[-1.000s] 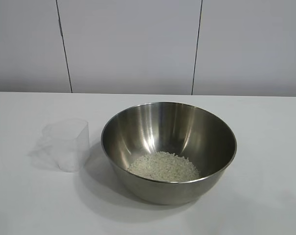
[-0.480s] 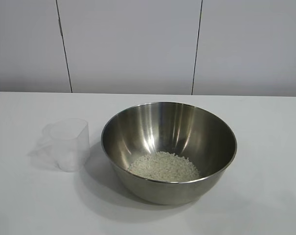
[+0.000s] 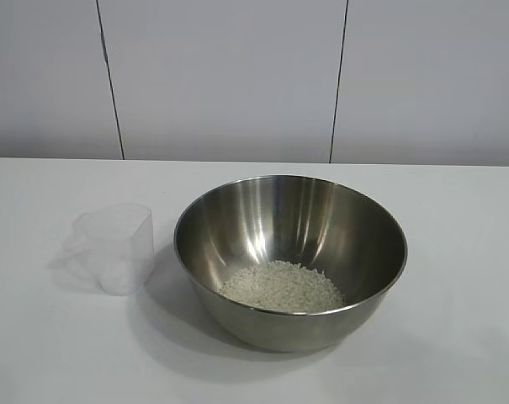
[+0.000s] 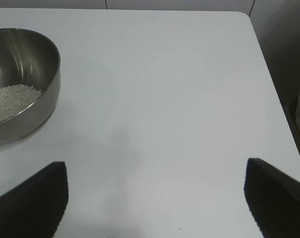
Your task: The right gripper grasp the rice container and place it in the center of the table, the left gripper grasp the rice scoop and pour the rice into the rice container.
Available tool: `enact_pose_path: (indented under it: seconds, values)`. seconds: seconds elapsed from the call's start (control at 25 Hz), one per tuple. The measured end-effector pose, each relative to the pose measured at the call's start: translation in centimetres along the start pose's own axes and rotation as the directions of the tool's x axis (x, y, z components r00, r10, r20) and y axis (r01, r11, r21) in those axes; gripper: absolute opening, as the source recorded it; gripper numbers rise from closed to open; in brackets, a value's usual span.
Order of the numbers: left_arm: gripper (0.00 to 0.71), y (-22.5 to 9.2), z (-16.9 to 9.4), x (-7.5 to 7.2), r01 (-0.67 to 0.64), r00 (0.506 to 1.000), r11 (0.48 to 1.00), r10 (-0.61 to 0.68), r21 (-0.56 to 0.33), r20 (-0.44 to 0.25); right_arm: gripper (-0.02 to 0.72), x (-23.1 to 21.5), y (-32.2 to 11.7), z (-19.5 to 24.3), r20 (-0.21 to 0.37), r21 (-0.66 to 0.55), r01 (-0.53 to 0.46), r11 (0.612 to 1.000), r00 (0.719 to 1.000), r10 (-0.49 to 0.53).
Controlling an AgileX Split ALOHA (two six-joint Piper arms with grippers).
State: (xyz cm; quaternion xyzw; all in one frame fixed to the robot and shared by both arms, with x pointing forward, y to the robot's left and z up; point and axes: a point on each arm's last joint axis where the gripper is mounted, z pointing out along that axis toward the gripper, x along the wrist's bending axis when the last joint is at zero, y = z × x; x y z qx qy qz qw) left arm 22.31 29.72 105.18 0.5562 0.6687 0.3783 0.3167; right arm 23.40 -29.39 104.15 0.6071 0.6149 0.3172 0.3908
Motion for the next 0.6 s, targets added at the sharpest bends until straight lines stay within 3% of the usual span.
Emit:
enact_pose_path:
  seconds: [0.6]
  values:
    - [0.654,-0.6,1.2,0.0,-0.006,1.0,1.0,0.006,0.014,0.012,0.661,0.0,0.0,0.0,0.0,0.0,0.0,1.0,1.0,0.0]
